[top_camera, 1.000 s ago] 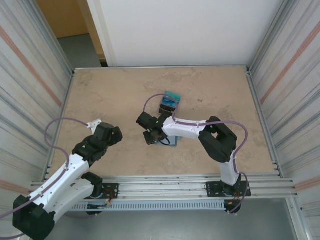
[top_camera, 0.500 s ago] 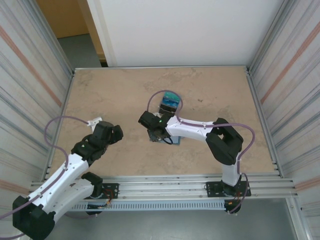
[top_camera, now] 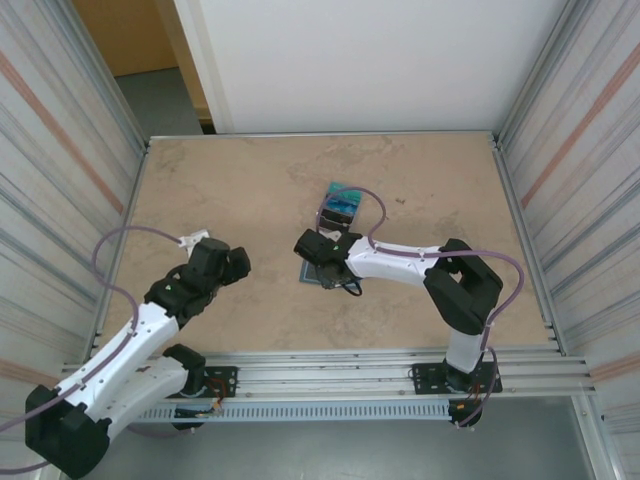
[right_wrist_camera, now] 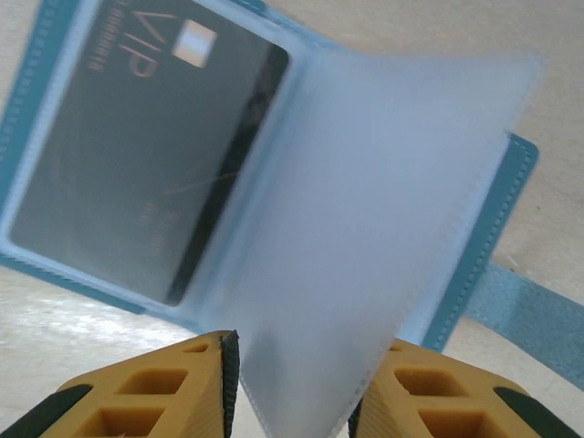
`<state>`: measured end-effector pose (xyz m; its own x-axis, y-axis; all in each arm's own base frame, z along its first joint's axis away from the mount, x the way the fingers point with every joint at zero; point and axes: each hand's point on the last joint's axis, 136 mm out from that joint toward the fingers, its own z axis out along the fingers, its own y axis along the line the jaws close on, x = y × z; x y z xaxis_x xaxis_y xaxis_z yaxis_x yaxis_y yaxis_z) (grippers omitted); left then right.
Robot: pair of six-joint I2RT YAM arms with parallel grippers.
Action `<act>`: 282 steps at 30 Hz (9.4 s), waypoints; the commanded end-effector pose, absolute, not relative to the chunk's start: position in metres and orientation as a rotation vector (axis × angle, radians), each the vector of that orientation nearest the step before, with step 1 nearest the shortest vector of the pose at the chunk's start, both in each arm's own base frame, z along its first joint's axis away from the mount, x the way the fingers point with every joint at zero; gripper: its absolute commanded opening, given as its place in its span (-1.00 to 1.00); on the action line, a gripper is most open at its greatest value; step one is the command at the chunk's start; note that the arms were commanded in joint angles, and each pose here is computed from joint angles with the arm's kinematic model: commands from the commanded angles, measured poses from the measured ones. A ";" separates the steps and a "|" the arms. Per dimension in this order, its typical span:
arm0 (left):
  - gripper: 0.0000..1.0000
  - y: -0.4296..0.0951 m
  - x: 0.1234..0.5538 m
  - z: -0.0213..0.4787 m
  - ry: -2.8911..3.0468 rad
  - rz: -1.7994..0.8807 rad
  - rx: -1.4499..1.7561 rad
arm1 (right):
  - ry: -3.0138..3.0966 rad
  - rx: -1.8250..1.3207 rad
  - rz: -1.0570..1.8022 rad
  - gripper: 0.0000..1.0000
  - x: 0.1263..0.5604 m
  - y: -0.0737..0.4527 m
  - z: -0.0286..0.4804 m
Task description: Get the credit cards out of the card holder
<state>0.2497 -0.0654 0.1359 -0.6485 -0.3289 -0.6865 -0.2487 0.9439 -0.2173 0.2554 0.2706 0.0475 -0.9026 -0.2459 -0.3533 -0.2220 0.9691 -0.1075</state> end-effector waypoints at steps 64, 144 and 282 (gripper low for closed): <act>0.97 -0.215 0.291 0.042 2.526 -0.046 0.094 | 2.854 -0.122 0.606 -0.51 0.289 0.303 0.046; 0.97 -0.187 0.278 0.029 2.597 0.140 0.088 | 2.630 0.076 1.473 -0.60 0.290 0.324 0.059; 0.97 -0.189 0.285 0.036 2.617 0.248 0.156 | 2.271 -0.866 0.551 -1.00 0.426 0.252 0.142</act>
<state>0.2817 -0.2006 0.0336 -0.8626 0.1622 -0.4791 0.0976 0.9828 0.1568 0.4166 0.2480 0.1380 -0.6311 -0.3897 -0.6707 -0.6528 0.7339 0.1878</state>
